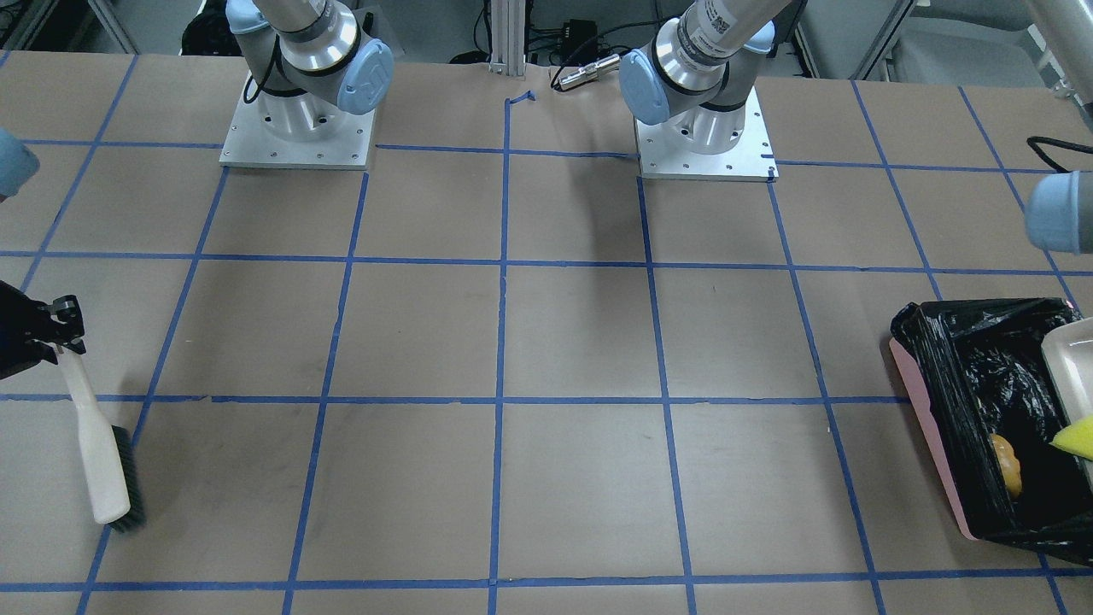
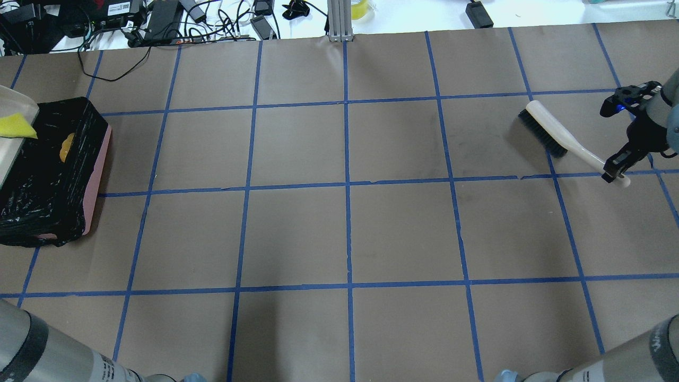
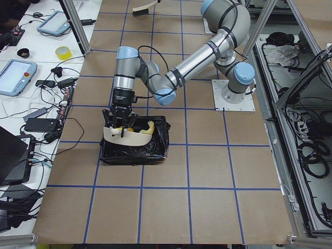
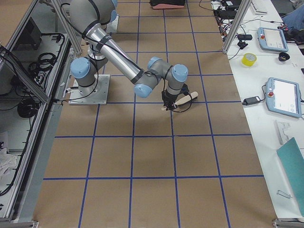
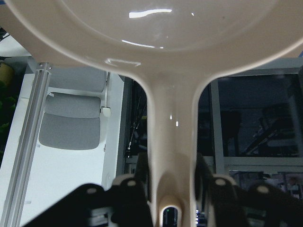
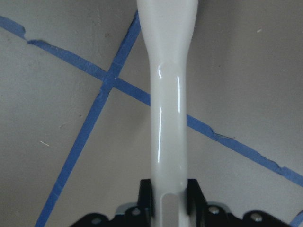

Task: Sweep and dump trash into bin
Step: 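Tilt the dustpan over the bin with the left gripper to dump the items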

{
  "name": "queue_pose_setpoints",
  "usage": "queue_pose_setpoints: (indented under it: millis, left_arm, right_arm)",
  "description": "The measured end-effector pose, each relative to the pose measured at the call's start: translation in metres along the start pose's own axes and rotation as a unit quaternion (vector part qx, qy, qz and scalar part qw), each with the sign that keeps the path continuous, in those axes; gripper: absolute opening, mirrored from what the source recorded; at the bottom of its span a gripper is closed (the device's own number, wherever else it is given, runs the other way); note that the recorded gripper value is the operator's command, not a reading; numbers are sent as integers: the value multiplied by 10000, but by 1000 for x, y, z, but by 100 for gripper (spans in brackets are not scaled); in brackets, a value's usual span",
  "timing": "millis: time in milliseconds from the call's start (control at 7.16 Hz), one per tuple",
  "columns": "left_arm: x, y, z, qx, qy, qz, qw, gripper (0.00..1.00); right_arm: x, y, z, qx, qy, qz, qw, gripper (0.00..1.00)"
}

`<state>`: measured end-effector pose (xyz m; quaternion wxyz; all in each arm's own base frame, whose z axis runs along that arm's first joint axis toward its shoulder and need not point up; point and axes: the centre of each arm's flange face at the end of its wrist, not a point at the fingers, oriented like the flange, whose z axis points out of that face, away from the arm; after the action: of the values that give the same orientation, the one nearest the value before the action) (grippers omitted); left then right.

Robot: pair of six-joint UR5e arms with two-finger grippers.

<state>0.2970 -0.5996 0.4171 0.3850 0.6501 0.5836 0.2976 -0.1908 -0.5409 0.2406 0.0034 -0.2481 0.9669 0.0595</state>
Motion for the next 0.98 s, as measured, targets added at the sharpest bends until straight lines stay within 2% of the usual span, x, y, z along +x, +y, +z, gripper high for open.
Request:
queue_pose_setpoints:
  millis: [140, 279, 559, 698, 977]
  left_arm:
    - [6, -8, -4, -162, -107, 6, 9998, 0]
    - [10, -11, -9, -241, -159, 16, 9996, 0]
    - [13, -12, -15, -285, -203, 49, 9994, 0]
    - [11, -6, -16, -191, -180, 102, 9996, 0]
    - [-2, 20, -24, 344, -84, 221, 9991, 0]
  right_arm:
    - [0, 0, -1, 17, 7, -6, 10000, 96]
    - [0, 0, -4, 36, 22, -10, 10000, 99]
    - [1, -2, -9, 68, 62, -20, 10000, 100]
    - [2, -4, -14, 88, 99, -26, 9999, 100]
    - [3, -5, -28, 157, 205, 81, 9996, 100]
